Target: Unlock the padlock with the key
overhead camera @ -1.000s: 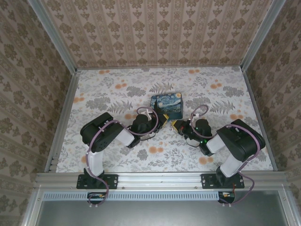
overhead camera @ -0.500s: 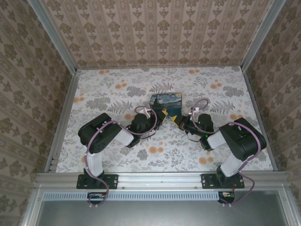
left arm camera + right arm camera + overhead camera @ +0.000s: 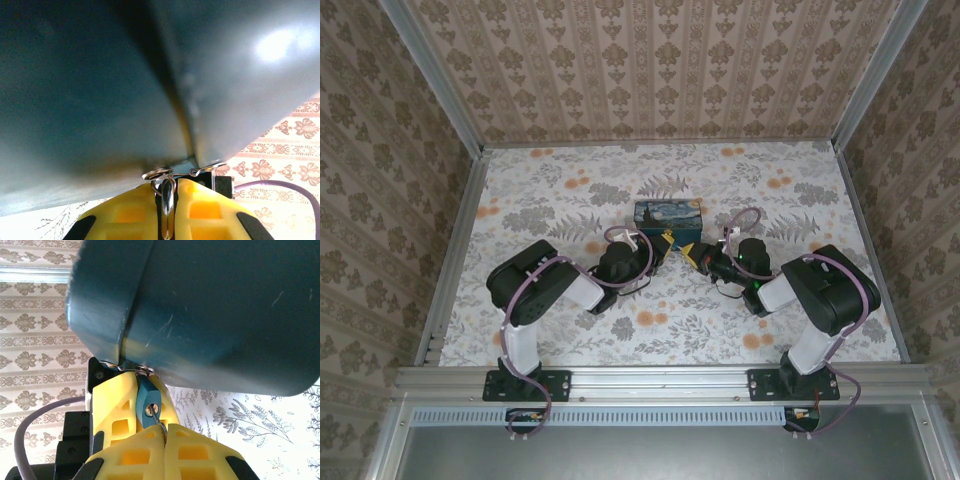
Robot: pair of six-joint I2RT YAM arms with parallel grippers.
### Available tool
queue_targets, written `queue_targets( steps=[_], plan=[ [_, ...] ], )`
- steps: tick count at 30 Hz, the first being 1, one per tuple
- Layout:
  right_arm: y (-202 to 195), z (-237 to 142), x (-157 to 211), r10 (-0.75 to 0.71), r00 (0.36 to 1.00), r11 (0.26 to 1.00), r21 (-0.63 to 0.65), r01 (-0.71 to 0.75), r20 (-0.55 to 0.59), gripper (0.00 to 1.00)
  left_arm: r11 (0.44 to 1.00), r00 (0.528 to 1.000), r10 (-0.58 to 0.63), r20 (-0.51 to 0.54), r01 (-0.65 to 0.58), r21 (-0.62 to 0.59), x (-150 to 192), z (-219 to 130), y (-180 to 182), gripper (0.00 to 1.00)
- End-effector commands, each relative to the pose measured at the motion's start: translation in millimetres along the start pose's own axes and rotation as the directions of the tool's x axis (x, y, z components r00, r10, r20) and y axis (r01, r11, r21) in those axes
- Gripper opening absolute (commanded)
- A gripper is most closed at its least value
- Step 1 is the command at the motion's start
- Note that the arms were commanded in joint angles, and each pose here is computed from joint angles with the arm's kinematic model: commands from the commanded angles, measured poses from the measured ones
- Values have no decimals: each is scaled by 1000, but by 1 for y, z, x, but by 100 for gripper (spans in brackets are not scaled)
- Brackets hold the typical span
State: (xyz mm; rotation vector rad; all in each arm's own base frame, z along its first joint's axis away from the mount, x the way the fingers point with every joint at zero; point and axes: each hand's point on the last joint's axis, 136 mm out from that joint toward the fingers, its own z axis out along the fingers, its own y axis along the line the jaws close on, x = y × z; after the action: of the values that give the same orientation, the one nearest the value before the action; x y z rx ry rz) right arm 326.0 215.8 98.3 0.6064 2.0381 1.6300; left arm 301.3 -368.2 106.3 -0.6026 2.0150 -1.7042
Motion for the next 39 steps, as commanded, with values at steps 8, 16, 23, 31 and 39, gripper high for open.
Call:
queue_targets(
  steps=[8, 16, 23, 31, 39],
  plan=[
    [64, 19, -14, 10, 1000, 982, -189, -7, 13, 0, 996, 962, 32, -273, -8, 91, 84, 4, -25, 0],
    [65, 27, -18, 9, 1000, 981, -192, -9, 0, 0, 996, 957, 13, -291, 12, 87, 93, 4, -24, 0],
    [35, 29, -27, -38, 999, 990, -133, 37, -7, 0, 997, 951, 16, -309, 7, 74, 96, -3, -19, 0],
    [25, 34, -28, -46, 998, 992, -121, 41, -33, 0, 998, 953, 18, -304, 0, 58, 95, -5, -12, 0],
    [34, 43, -21, -34, 998, 990, -136, 27, -50, 2, 999, 959, 20, -283, -12, 31, 92, 1, 4, 0]
  ],
)
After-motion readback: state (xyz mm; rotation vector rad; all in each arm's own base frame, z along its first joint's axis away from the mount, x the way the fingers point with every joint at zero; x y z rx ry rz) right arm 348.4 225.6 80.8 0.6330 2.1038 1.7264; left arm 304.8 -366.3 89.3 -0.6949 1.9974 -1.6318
